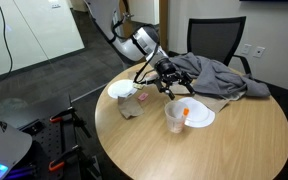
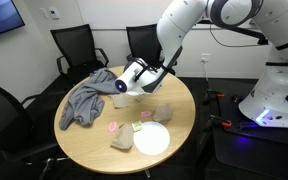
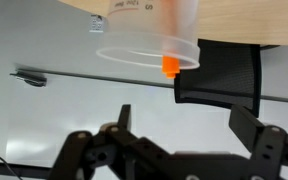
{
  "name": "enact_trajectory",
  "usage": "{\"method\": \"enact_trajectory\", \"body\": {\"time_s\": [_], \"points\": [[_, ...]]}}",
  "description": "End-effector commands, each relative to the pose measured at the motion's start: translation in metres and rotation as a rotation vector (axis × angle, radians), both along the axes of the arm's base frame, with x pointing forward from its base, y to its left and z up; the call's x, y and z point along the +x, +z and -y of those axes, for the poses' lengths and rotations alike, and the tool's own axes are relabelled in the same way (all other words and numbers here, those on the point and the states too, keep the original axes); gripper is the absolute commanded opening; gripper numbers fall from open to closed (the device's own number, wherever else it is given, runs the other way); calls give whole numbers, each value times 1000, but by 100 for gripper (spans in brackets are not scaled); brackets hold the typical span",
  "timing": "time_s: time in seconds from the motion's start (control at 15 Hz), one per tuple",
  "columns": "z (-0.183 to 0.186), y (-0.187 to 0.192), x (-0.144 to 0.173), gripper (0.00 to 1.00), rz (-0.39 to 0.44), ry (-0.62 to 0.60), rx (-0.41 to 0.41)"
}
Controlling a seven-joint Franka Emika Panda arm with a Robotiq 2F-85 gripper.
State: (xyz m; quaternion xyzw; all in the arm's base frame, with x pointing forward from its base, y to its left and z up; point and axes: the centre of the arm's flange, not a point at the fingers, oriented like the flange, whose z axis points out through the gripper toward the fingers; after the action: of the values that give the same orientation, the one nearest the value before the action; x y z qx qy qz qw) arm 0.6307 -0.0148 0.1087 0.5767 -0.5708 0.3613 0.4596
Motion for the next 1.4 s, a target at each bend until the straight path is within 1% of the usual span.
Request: {"method": "enact_trajectory", "body": {"time_s": [0.0, 0.2, 0.47, 0.87, 1.07, 1.2, 1.27, 1.33], "points": [[-11, 51, -18, 100, 37, -25, -14], [-17, 89, -23, 100, 47, -36, -39], [-23, 142, -31, 100, 38, -53, -67], [-20, 211, -36, 100, -11, -61, -58], [-18, 235, -36, 100, -25, -54, -48], [-17, 245, -35, 100, -34, -40, -44], [-19, 229, -23, 100, -10, -42, -54], [-19, 234, -23, 100, -13, -39, -51]]}}
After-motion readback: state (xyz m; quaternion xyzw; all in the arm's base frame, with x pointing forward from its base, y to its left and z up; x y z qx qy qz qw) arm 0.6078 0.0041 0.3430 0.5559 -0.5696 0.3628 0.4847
